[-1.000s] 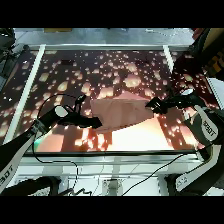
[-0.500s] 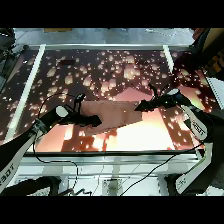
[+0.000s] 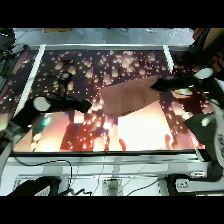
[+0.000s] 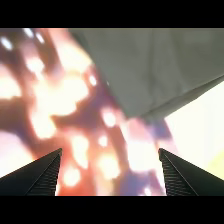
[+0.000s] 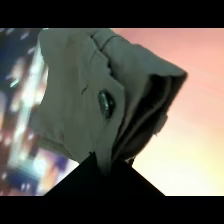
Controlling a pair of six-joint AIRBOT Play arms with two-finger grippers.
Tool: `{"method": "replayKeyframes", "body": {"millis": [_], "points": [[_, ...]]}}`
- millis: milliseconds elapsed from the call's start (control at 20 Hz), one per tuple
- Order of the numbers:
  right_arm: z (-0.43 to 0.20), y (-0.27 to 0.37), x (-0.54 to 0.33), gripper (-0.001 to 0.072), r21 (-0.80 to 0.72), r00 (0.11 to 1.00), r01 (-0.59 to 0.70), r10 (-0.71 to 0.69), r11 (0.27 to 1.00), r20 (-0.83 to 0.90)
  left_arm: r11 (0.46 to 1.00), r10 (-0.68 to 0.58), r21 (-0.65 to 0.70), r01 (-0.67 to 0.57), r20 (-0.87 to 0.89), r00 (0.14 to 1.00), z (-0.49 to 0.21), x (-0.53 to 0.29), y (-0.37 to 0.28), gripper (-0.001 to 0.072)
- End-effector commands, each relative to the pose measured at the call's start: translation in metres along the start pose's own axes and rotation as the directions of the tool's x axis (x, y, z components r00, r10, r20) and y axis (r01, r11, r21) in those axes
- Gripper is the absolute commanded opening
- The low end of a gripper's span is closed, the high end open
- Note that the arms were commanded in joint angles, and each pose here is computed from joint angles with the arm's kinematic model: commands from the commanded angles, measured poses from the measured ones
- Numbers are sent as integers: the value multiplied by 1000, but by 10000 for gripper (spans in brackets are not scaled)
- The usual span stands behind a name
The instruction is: Fold the clothes and pants, and hang the long-sleeved shirts on hangers.
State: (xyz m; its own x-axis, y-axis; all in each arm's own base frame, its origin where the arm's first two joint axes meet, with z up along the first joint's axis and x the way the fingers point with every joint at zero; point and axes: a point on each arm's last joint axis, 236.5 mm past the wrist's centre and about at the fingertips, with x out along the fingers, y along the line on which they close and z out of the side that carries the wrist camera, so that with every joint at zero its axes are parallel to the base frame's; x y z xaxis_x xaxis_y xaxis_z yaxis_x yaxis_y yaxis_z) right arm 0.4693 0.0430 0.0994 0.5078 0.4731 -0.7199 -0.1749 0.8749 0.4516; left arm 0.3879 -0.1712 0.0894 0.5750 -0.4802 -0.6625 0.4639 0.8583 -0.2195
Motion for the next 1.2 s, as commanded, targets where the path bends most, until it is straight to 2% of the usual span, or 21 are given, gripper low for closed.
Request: {"method": "replayKeyframes", "body": {"millis": [0, 150, 300, 500, 650, 850, 950, 1000, 1100, 1150], "points": [[7, -71, -119, 16, 239, 915, 353, -387, 905, 116, 993, 81, 73, -93, 160, 984, 40, -63, 8, 694], [-19, -117, -215, 17, 521, 775, 480, -619, 706, 125, 990, 82, 92, -106, 233, 969, 53, -92, -2, 693], [-61, -144, -292, 16, 703, 625, 525, -778, 480, 64, 989, 81, 98, -109, 253, 964, 56, -101, -5, 694], [-135, -162, -376, 16, 875, 447, 466, -888, 128, -108, 989, 81, 96, -108, 250, 965, 56, -99, -4, 694], [-195, -163, -415, 17, 915, 373, 385, -887, -121, -274, 990, 81, 96, -108, 250, 965, 55, -99, -5, 693], [-248, -159, -437, 17, 897, 360, 316, -835, -310, -416, 990, 78, 94, -105, 251, 965, 56, -99, -5, 694], [-258, -160, -445, 30, 893, 348, 287, -831, -346, -434, 990, 78, 94, -105, 251, 965, 56, -99, -5, 693], [-260, -162, -447, 163, 893, 344, 280, -832, -353, -436, 990, 78, 94, -105, 251, 965, 56, -99, -5, 694], [-260, -165, -448, 631, 893, 343, 279, -832, -353, -436, 990, 78, 94, -105, 251, 965, 56, -99, -5, 694], [-258, -167, -448, 688, 895, 343, 278, -835, -348, -431, 990, 79, 94, -105, 251, 965, 56, -99, -5, 693]]}}
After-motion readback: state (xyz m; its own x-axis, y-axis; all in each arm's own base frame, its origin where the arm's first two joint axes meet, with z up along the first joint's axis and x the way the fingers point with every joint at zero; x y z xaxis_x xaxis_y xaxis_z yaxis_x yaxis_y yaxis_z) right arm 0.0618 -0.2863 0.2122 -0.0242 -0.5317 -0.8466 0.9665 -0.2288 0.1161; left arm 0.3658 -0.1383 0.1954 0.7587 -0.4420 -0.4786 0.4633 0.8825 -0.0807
